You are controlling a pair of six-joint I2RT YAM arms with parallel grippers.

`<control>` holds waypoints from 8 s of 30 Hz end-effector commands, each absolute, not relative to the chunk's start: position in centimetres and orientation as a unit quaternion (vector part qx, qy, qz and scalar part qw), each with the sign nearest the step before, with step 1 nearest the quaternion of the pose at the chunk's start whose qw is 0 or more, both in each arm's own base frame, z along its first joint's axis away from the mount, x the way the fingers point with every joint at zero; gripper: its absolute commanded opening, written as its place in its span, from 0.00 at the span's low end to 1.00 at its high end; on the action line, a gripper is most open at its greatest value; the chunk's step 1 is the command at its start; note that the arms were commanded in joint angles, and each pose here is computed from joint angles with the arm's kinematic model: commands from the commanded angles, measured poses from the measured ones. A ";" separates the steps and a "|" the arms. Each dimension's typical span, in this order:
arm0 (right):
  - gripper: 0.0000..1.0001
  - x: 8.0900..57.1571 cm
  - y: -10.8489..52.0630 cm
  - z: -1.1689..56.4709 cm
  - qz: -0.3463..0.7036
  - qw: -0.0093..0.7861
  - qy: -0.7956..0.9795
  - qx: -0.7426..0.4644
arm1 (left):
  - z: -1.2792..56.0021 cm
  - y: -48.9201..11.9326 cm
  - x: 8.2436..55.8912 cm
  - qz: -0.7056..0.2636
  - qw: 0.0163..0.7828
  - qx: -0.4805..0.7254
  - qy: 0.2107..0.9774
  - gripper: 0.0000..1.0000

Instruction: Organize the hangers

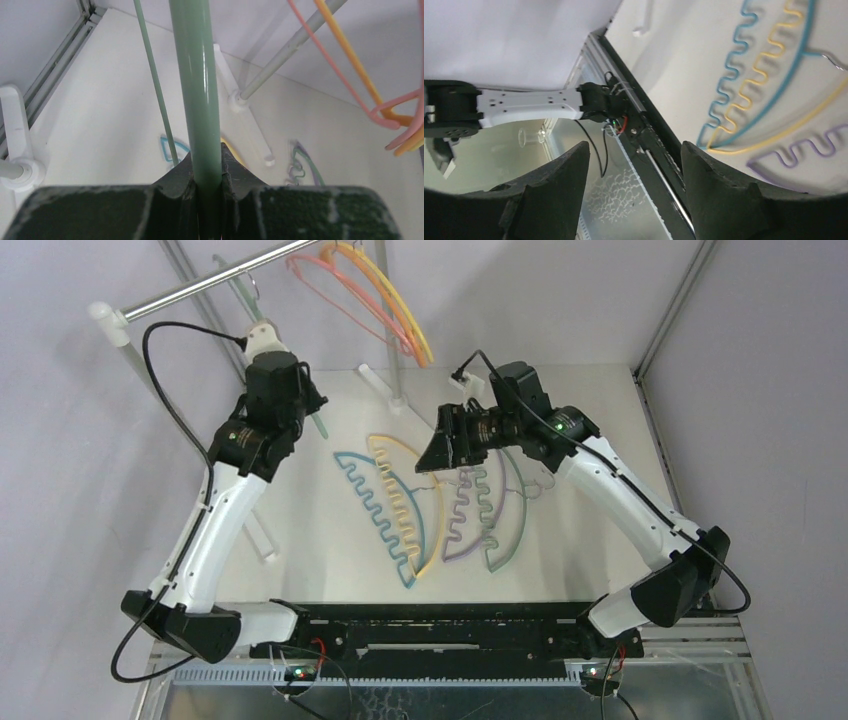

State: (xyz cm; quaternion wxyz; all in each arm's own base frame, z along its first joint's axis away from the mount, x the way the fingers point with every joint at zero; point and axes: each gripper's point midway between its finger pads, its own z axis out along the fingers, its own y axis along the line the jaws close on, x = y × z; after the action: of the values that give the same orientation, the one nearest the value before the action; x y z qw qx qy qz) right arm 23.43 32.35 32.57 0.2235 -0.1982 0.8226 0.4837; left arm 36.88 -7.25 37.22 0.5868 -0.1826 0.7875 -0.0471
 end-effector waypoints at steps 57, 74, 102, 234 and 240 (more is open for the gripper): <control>1.00 32.3 23.2 23.8 0.325 0.274 0.900 -0.092 | 41.6 -16.7 47.4 -0.219 0.545 -0.035 0.809 0.98; 1.00 32.7 19.0 19.2 0.222 0.266 0.938 -0.002 | 43.7 -13.6 42.2 -0.195 0.578 -0.029 0.792 0.99; 0.52 28.4 12.0 2.3 0.060 0.131 0.973 0.182 | 33.1 -12.1 29.0 -0.236 0.515 -0.029 0.824 0.96; 0.38 22.3 28.4 39.2 0.544 0.356 0.750 -0.119 | 23.9 -29.9 17.6 -0.289 0.382 0.202 0.855 0.06; 0.61 23.0 27.7 38.7 0.528 0.363 0.759 -0.115 | 23.6 -28.4 17.1 -0.294 0.392 0.182 0.852 0.00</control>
State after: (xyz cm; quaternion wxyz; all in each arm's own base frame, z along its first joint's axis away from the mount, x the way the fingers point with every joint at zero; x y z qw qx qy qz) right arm 22.98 28.27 35.31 0.3170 -0.1012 0.7870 0.5196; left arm 17.79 -28.93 22.04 0.3774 0.1868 0.8664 -0.2684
